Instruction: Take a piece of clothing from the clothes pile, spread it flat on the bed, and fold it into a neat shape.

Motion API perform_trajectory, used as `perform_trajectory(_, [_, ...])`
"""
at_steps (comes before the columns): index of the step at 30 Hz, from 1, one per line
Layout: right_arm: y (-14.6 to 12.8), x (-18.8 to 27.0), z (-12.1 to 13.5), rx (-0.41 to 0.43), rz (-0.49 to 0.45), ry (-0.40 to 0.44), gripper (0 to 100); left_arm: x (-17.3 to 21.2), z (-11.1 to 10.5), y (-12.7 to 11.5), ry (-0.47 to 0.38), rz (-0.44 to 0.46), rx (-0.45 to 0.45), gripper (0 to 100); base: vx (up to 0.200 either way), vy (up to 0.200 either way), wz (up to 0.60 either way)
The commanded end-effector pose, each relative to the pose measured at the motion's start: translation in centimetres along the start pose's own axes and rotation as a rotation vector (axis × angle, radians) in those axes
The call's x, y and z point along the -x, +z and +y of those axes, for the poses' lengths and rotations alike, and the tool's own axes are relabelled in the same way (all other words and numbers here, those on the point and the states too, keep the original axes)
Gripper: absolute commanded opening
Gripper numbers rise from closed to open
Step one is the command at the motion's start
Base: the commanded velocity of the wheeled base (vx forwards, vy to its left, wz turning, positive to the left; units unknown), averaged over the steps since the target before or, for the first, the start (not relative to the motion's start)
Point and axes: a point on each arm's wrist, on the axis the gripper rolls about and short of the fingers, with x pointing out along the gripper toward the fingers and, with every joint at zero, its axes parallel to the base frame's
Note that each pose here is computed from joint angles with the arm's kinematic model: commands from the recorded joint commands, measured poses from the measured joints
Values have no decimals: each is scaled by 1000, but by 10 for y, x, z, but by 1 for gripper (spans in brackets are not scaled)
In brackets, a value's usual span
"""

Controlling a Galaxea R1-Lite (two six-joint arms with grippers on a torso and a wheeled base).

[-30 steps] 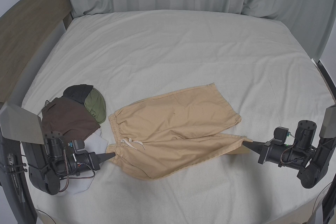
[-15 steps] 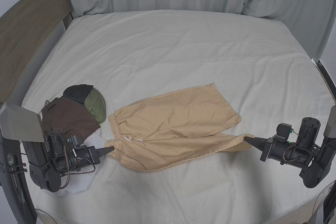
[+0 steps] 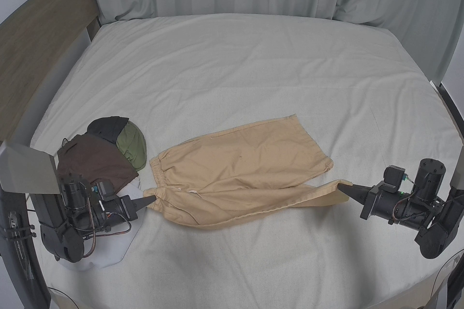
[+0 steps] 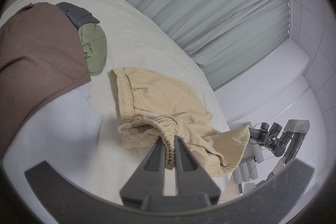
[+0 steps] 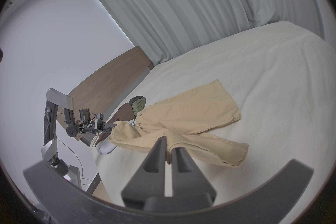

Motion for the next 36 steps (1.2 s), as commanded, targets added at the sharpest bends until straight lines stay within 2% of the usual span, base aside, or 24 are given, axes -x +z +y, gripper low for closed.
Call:
perform_trajectory(1, [3,-2,1,9,-13,7,0,0,-1,2,-4,-9,-7,0,0,0,0])
perform_trajectory(18, [16,-10,0,36,-67,13,0,-4,-1,10,7,-46,1,0,0,0,0])
perform_trajectory(28, [35,-24,-5,77,-145,25,0,-5,-1,13,12,-62,-5,0,0,0,0])
perform_trajectory(36, [42,-38,-10,88,-173,43,0,-5,-2,16,20,-80,-10,0,0,0,0])
